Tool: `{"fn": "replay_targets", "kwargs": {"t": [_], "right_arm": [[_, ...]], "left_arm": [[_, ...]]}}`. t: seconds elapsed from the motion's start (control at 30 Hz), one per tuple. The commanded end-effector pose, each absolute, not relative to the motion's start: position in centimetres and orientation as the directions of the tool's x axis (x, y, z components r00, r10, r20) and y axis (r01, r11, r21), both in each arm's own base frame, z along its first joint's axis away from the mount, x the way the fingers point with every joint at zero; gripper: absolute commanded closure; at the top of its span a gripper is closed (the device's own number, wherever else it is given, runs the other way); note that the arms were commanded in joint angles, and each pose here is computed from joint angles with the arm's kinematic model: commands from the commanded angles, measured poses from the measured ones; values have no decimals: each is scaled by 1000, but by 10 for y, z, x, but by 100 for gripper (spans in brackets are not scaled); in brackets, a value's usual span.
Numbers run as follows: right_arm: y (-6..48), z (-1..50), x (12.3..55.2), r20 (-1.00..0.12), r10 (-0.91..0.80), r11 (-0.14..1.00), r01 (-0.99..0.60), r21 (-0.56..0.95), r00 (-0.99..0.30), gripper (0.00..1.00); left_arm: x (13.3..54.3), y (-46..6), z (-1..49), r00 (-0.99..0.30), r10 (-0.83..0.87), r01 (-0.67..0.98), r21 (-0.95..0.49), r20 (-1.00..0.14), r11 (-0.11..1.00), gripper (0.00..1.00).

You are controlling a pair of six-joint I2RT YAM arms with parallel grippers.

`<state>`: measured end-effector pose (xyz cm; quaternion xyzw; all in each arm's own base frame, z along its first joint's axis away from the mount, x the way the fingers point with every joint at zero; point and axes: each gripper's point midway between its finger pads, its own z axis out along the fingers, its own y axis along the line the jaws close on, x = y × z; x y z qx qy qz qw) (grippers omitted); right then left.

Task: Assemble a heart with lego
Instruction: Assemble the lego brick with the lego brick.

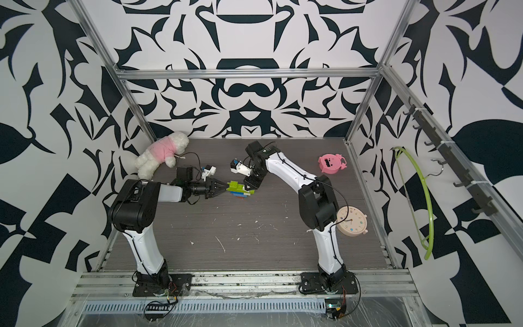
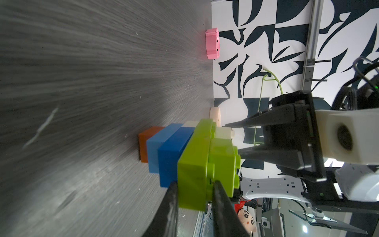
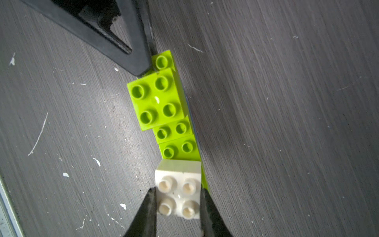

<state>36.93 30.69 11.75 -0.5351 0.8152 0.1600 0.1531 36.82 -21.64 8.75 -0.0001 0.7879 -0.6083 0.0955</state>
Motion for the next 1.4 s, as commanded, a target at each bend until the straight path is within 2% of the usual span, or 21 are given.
{"fn": "replay_targets", "kwargs": {"t": [0.0, 0.2, 0.53, 0.73, 1.37], "right_arm": [[315, 139, 377, -465, -817, 350, -934, 68, -340, 80], [313, 133, 381, -445, -828, 348, -935, 69, -342, 80], [313, 128, 373, -403, -843, 323, -934, 152, -357, 80], [310, 138, 372, -432, -823, 325, -929, 176, -370, 81], [305, 115, 380, -353, -853, 341, -923, 178, -383, 81]], "left_arm": [[370, -209, 59, -985, -143, 49, -946, -100, 321, 74], [374, -208, 58, -985, -137, 54, -940, -105, 337, 74], [382, -206, 52, -985, -138, 50, -932, -106, 359, 74], [388, -205, 50, -984, -137, 52, -929, -110, 367, 74], [400, -206, 50, -986, -121, 64, -923, -119, 380, 74]]}}
